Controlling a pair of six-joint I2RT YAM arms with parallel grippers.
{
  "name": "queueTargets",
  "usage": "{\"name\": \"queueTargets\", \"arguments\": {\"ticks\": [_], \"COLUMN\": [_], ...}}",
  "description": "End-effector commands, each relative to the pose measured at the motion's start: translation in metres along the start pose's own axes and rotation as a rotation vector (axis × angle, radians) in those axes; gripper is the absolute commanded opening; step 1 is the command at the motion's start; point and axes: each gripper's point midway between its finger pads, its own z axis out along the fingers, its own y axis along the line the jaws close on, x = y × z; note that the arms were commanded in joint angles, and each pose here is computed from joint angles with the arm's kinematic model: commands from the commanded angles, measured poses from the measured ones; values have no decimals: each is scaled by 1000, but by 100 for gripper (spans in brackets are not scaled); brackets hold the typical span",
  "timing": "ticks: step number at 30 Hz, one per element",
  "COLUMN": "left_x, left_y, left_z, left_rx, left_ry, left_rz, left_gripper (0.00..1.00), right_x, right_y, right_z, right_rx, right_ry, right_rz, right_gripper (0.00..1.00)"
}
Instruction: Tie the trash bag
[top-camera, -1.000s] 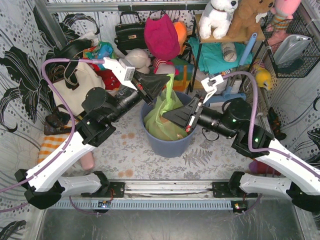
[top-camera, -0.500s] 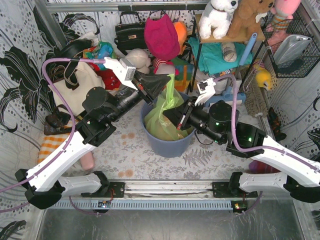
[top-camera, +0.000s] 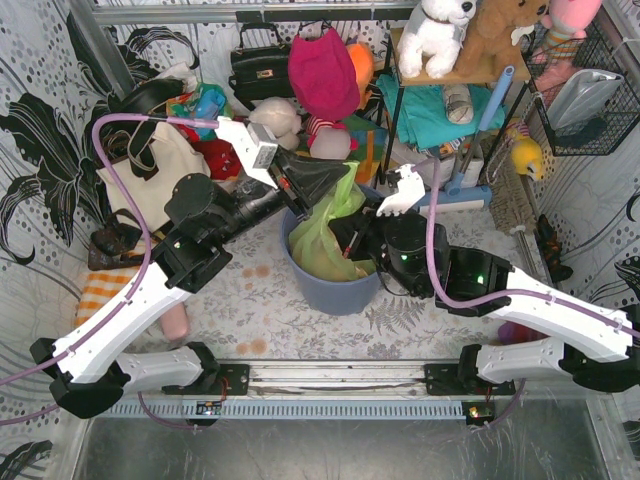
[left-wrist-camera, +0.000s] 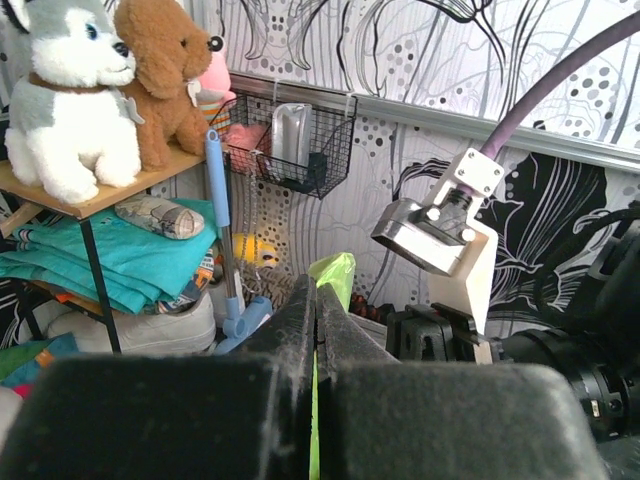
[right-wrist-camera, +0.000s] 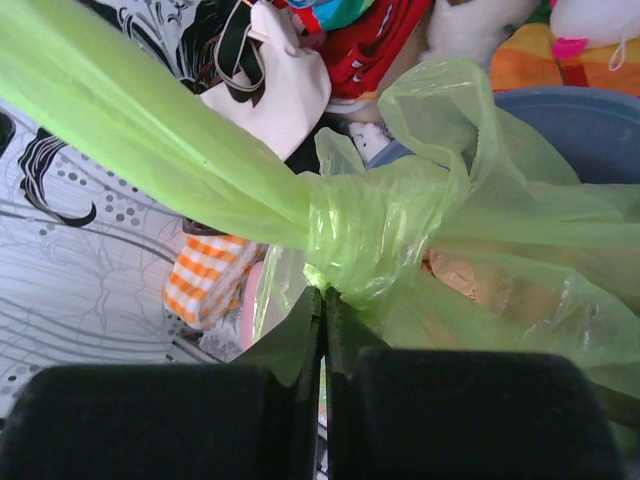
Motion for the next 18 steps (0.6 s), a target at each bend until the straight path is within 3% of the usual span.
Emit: {"name": "queueTargets", "arguments": {"ticks": [1,4,8,15,18], "left_x": [-11,-6,-2,-18,-25], "left_y": [-19,-25,-20,5,30], "left_z": [-5,-7,-12,-35,-49], "left_rx": [92,130,98,-76,-239], "left_ry": [-21,-7,-4,-67,-98], "left_rz": [14,9,16,34,3], "left_gripper": [0,3,30,67,69], "right_x": [-12,-9,-12,-13,-12], "right_y": [-12,-17,-17,-23,-23], "right_z": [-3,1,4,5,6], "right_rx": [63,79,68,87,86], "right_ry": [-76,-99,-146,-174,-170], "right_rz": [25,27,46,58,62], "right_gripper": [0,0,0,0,0]}}
